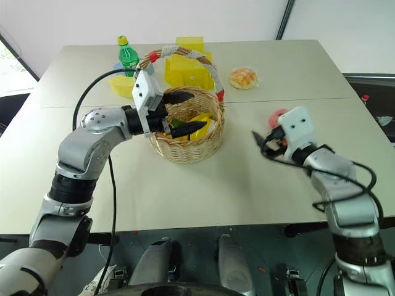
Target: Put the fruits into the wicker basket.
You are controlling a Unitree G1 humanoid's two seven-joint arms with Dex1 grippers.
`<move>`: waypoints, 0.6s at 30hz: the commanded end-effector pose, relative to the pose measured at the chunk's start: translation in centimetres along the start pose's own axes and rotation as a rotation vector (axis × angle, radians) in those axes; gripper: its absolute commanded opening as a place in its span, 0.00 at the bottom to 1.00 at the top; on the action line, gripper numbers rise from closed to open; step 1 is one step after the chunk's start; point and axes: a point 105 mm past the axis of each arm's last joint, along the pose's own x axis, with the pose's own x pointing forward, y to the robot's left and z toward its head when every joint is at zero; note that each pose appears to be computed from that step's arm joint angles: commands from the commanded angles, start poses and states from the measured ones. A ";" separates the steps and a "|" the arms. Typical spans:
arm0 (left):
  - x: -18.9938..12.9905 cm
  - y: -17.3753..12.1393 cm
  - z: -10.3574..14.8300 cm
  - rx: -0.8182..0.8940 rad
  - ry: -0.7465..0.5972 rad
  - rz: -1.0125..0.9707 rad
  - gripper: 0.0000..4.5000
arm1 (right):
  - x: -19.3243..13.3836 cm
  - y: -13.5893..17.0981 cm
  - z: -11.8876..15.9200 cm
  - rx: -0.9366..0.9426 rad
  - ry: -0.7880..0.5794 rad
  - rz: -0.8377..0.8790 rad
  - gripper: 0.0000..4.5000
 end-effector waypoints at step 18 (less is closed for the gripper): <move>-0.9 -3.1 -0.1 0.013 -0.020 -0.031 1.00 | 6.6 -5.0 -2.7 0.224 0.161 0.014 0.94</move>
